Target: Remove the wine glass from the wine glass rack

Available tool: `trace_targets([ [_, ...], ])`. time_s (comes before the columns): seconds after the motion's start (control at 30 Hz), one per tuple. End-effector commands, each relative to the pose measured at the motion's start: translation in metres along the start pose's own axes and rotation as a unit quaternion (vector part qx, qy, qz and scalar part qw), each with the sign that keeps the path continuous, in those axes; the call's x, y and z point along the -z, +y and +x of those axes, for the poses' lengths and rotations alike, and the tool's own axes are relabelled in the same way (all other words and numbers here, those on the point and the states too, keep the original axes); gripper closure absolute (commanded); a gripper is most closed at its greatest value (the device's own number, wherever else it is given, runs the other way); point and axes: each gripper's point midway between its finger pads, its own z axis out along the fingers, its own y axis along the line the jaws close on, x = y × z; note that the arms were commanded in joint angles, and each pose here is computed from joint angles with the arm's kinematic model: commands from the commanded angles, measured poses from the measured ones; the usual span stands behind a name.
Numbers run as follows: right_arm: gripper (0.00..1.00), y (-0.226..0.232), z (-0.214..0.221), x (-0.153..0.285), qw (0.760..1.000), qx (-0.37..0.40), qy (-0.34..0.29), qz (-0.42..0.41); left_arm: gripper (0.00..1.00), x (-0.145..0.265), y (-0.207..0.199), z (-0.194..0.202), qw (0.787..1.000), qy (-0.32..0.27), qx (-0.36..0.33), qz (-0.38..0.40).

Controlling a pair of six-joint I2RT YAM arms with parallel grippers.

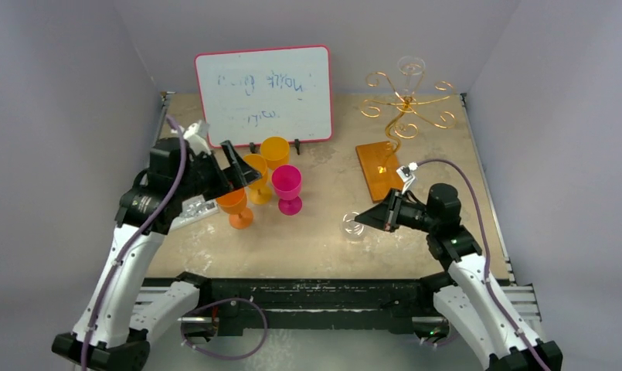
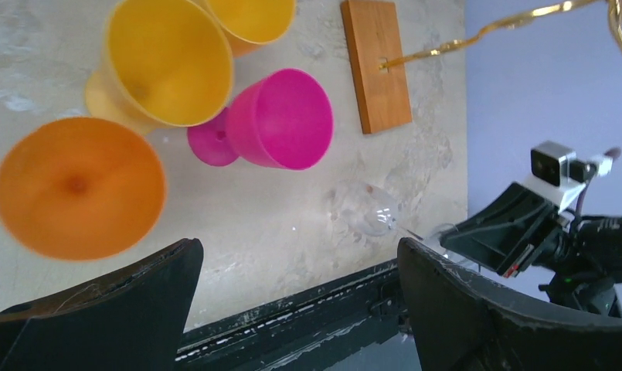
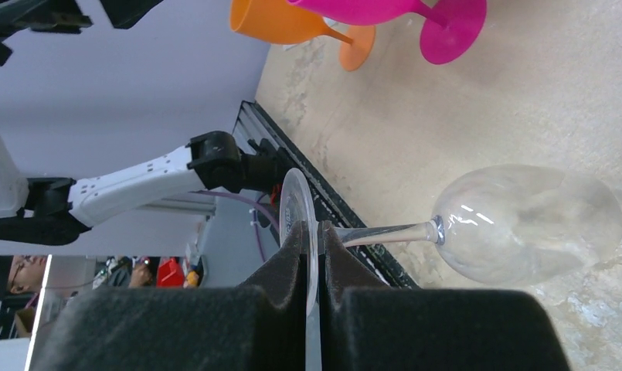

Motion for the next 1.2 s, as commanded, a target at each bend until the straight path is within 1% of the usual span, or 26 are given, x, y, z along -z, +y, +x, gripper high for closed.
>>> trace_targets([
  [0.0, 1.00, 0.025, -0.031, -0.007, 0.997, 0.050, -0.054, -0.015, 0.03, -0.015, -0.054, -0.001, 0.998, -0.030, -0.038, 0.045],
  [0.07, 1.00, 0.030, -0.032, -0.007, 0.997, 0.051, -0.062, -0.019, 0.03, -0.024, -0.071, 0.014, 0.997, -0.023, -0.048, 0.053],
  [0.17, 1.00, 0.041, -0.032, -0.004, 0.995, 0.056, -0.066, -0.044, 0.03, -0.034, -0.101, 0.052, 0.994, 0.011, -0.072, 0.082],
  [0.27, 1.00, 0.047, -0.029, -0.002, 0.994, 0.066, -0.062, -0.054, 0.03, -0.038, -0.121, 0.082, 0.991, 0.012, -0.094, 0.092],
  [0.43, 1.00, 0.053, -0.019, 0.001, 0.992, 0.083, -0.045, -0.082, 0.03, -0.056, -0.139, 0.105, 0.987, 0.029, -0.097, 0.122],
  [0.5, 1.00, 0.052, -0.015, 0.002, 0.992, 0.087, -0.041, -0.080, 0.03, -0.062, -0.149, 0.115, 0.984, 0.041, -0.088, 0.152],
  [0.6, 1.00, 0.050, -0.011, 0.004, 0.992, 0.086, -0.043, -0.084, 0.03, -0.068, -0.174, 0.141, 0.966, 0.074, -0.096, 0.228],
  [0.67, 1.00, 0.049, -0.010, 0.004, 0.992, 0.073, -0.051, -0.092, 0.03, -0.079, -0.174, 0.157, 0.963, 0.090, -0.118, 0.226],
  [0.8, 1.00, 0.066, -0.004, 0.010, 0.984, 0.078, -0.056, -0.148, 0.04, -0.089, -0.168, 0.166, 0.963, 0.097, -0.138, 0.209],
  [0.87, 1.00, 0.067, -0.004, 0.012, 0.984, 0.082, -0.060, -0.149, 0.16, -0.092, -0.163, 0.167, 0.965, 0.091, -0.132, 0.207],
  [0.93, 1.00, 0.068, -0.001, 0.013, 0.983, 0.085, -0.055, -0.152, 0.30, -0.092, -0.159, 0.171, 0.965, 0.091, -0.122, 0.214],
  [1.07, 1.00, 0.068, 0.003, 0.014, 0.981, 0.083, -0.054, -0.165, 0.48, -0.094, -0.150, 0.182, 0.964, 0.107, -0.113, 0.215],
  [1.17, 1.00, 0.072, 0.003, 0.016, 0.978, 0.067, -0.064, -0.184, 0.60, -0.086, -0.154, 0.190, 0.955, 0.119, -0.111, 0.248],
])
